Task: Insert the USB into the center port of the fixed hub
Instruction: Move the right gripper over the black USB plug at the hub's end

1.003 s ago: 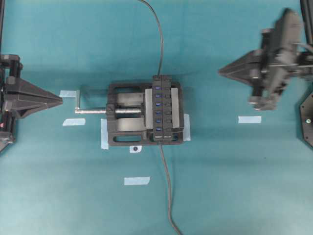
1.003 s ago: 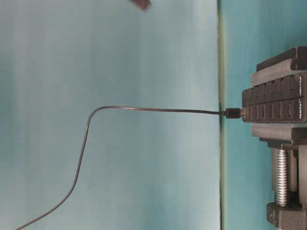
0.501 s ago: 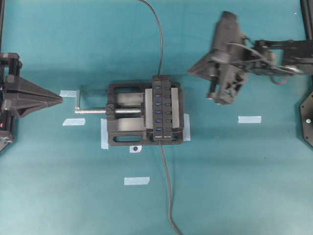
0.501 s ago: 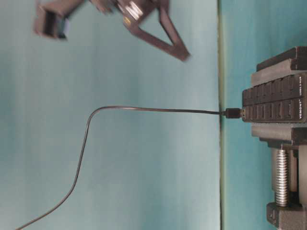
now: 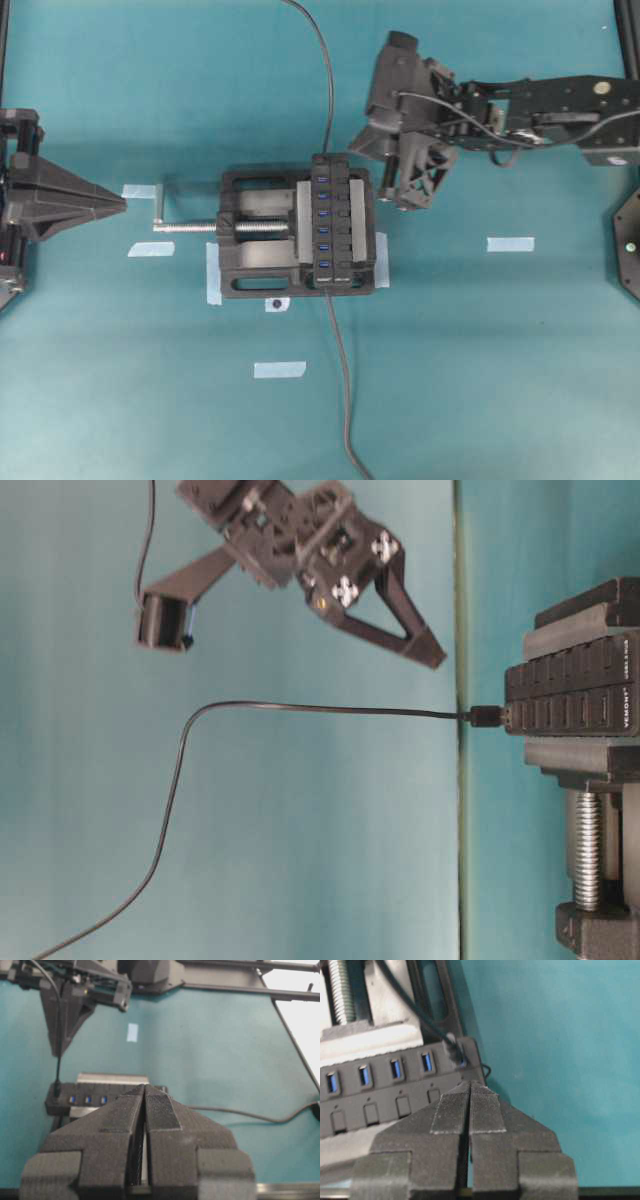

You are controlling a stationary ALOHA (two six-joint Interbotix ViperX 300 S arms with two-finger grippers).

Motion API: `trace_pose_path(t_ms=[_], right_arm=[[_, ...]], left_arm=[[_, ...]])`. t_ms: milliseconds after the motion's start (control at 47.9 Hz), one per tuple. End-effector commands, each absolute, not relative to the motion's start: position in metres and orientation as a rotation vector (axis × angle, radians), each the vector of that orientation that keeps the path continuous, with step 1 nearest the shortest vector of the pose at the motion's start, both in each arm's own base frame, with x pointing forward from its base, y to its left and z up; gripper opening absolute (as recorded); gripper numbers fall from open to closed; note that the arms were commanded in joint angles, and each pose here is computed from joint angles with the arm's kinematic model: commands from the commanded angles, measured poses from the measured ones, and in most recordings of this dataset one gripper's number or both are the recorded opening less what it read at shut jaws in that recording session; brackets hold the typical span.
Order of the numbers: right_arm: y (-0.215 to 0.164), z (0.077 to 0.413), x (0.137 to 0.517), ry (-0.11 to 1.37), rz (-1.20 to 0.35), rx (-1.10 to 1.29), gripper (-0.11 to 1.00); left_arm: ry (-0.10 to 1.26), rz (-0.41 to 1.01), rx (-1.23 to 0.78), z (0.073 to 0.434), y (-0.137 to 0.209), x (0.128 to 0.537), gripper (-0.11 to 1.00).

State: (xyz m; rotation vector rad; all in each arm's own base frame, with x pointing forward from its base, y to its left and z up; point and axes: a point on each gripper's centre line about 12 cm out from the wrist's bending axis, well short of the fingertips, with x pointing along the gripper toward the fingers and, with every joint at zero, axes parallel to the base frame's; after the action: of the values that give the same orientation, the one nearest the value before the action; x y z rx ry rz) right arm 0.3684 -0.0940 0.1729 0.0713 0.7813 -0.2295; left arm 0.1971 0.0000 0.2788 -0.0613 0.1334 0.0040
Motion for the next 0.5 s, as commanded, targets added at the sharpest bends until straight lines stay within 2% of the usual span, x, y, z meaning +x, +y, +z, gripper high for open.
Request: trace_pose_path(t_ms=[0,480], right_arm=[[-0.0966,0.1815,0.3763,0.746,-0.228,0.056,-0.02],[-0.0960,0.1745,0.3842,0.751,-0.220,0.050,-0.02]], left_arm=[[0.121,0.003,-0.060,0.2840,0.0000,0.1988,0.00],[0.118,0.003,-0.078,0.2823,-0.0003,0.1960,0.00]])
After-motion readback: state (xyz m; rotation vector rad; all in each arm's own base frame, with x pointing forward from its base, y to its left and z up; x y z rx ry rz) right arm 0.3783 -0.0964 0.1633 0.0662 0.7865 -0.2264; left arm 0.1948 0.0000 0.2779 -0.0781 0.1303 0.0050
